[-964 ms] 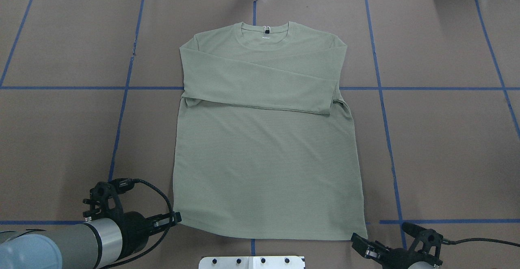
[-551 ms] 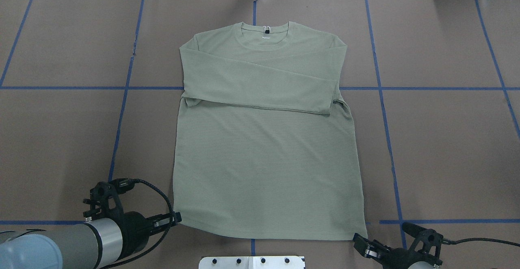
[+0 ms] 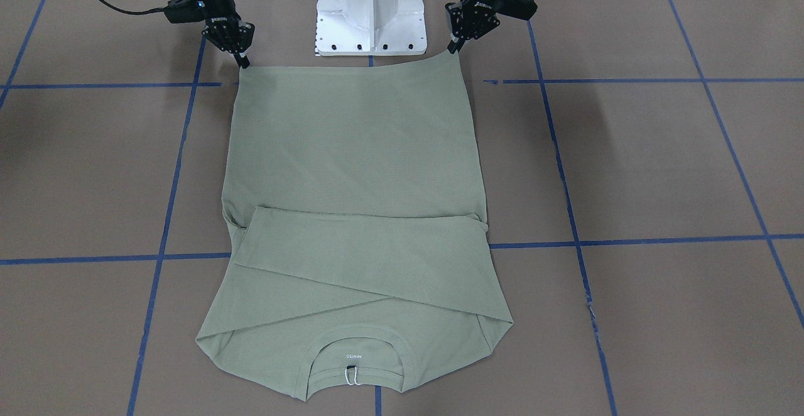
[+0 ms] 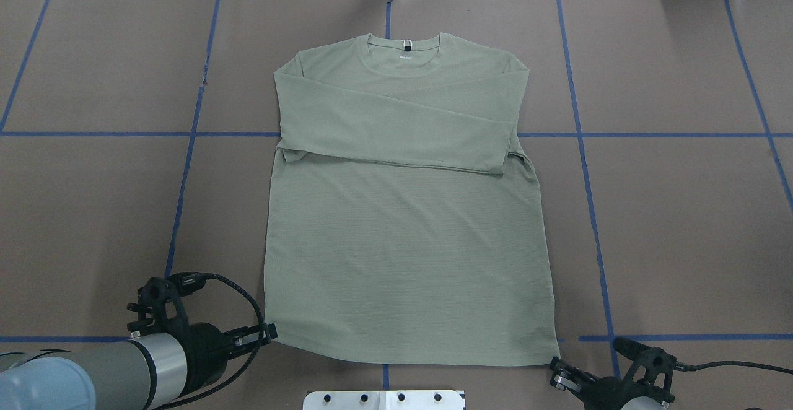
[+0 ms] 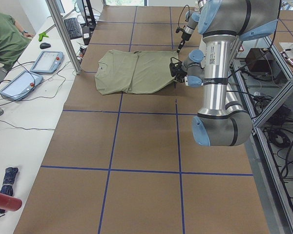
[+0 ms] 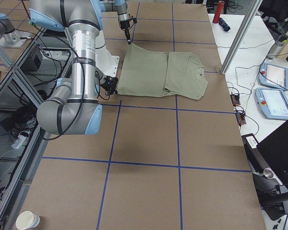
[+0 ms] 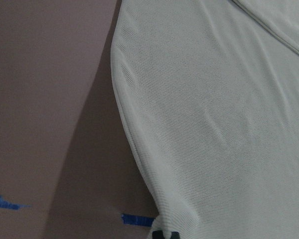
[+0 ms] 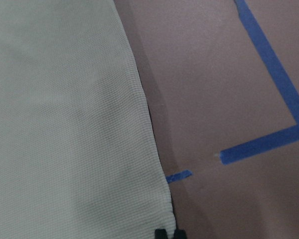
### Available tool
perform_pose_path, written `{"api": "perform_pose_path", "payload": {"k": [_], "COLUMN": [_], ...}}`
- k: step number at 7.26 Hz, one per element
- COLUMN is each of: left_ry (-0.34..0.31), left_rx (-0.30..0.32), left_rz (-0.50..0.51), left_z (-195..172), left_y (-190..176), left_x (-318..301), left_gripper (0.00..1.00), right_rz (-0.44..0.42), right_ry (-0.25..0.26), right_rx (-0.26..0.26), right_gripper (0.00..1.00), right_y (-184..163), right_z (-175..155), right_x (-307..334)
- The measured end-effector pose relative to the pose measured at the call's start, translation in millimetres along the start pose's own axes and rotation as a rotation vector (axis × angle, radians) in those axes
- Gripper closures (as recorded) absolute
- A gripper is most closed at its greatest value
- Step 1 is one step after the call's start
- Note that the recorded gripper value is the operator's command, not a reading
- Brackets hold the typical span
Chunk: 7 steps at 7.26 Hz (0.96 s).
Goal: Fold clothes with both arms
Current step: 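Lower both grippers and pinch the hem corners nearest the robot, then lift the hem with both grippers and carry it toward the collar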
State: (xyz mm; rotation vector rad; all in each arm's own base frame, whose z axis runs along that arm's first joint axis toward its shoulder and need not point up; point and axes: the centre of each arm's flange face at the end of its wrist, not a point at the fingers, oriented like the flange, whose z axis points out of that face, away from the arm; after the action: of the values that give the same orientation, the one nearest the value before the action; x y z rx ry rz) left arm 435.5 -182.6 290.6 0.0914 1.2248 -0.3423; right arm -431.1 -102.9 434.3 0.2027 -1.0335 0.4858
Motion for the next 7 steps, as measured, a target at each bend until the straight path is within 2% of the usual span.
{"api": "perform_pose_path", "payload": {"k": [2, 3, 4, 6, 7], "left_ry": [0.003, 0.004, -0.008, -0.056, -0.056], "left_rx": [0.000, -0.010, -0.050, -0.189, -0.246], "left_rz": [-0.001, -0.001, 0.000, -0.002, 0.023], "left_z": [-2, -8, -27, -101, -139], "left_y": [-1, 0, 2, 2, -7], "left_x": [1, 5, 15, 47, 62], "left_gripper": [1.00, 1.00, 1.00, 1.00, 1.00], "right_rz": [-0.019, -0.032, -0.041, -0.034, -0.048], "right_ry": [-0.001, 0.019, 0.057, 0.161, 0.186], "right_rx": [0.010, -0.002, -0.037, -0.156, -0.209], "right_gripper": [1.00, 1.00, 1.00, 1.00, 1.00], "right_y": [-14, -18, -24, -55, -79], "right_z": [-10, -27, -57, -130, -158], "right_x": [-11, -26, -49, -95, -120]}}
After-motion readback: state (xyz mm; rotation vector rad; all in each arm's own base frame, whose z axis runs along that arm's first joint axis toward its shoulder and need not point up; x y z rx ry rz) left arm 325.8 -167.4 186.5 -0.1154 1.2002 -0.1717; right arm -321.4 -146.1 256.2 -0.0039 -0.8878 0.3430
